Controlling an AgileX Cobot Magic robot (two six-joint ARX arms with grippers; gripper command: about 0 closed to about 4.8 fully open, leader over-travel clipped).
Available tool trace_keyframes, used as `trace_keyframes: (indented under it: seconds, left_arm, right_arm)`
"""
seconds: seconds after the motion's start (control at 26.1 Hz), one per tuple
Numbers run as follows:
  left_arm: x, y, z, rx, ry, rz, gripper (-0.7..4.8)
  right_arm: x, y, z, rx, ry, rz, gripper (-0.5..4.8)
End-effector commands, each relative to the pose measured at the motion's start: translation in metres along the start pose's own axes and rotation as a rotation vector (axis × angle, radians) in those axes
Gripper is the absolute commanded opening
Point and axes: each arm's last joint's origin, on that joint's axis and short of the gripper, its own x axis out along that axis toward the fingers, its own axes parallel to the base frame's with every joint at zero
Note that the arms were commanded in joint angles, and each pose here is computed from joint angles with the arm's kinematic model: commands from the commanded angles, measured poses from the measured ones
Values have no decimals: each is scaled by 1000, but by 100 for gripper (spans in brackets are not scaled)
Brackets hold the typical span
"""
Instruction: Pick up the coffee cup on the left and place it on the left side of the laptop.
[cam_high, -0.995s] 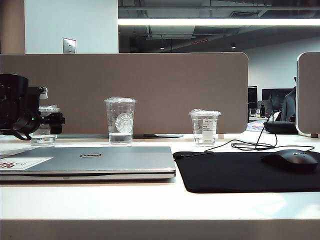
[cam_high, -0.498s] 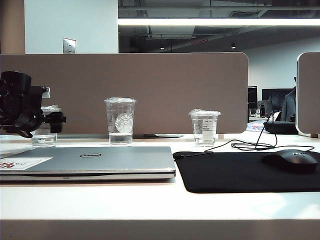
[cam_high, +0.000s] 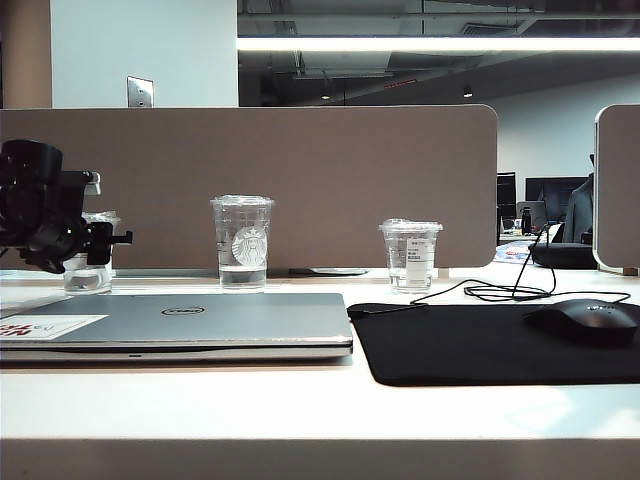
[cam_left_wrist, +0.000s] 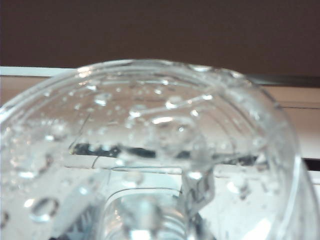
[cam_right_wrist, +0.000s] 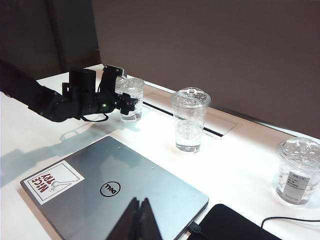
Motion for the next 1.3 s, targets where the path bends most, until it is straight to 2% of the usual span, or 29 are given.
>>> trace_keyframes:
  seconds: [0.04,0.23,0.5,0.65,0.84,0.92,1.15,1.3]
  left_arm:
    - [-8,1,28,2,-32,-14,203]
    - [-24,1,49,2,64,-16,202]
    - [-67,5,55,1,78,64,203]
    - [-96,6,45,-1,33,77,202]
    - [-131,6,34,-47,-23,77,202]
    - [-154,6,24,-63,-62,77,202]
    - [-183,5,-2,-76,-45,80,202]
    - [-202,5,-23,-92,-78,79,201]
  right_arm:
    - [-1,0,5,-10,-28,3,-2]
    - [-1,0,5,-11,-29,3,-2]
    - [-1,1,5,-11,-29,28,-2]
    - [-1,1,5,-11,-30,29,-2]
    - [-1,2,5,-12,-30,38,-2]
    - [-1,2,5,-10,-27,48,-2]
    - [-1,2,5,-10,-27,58,-2]
    - [-1,3,5,-10,-26,71,-2]
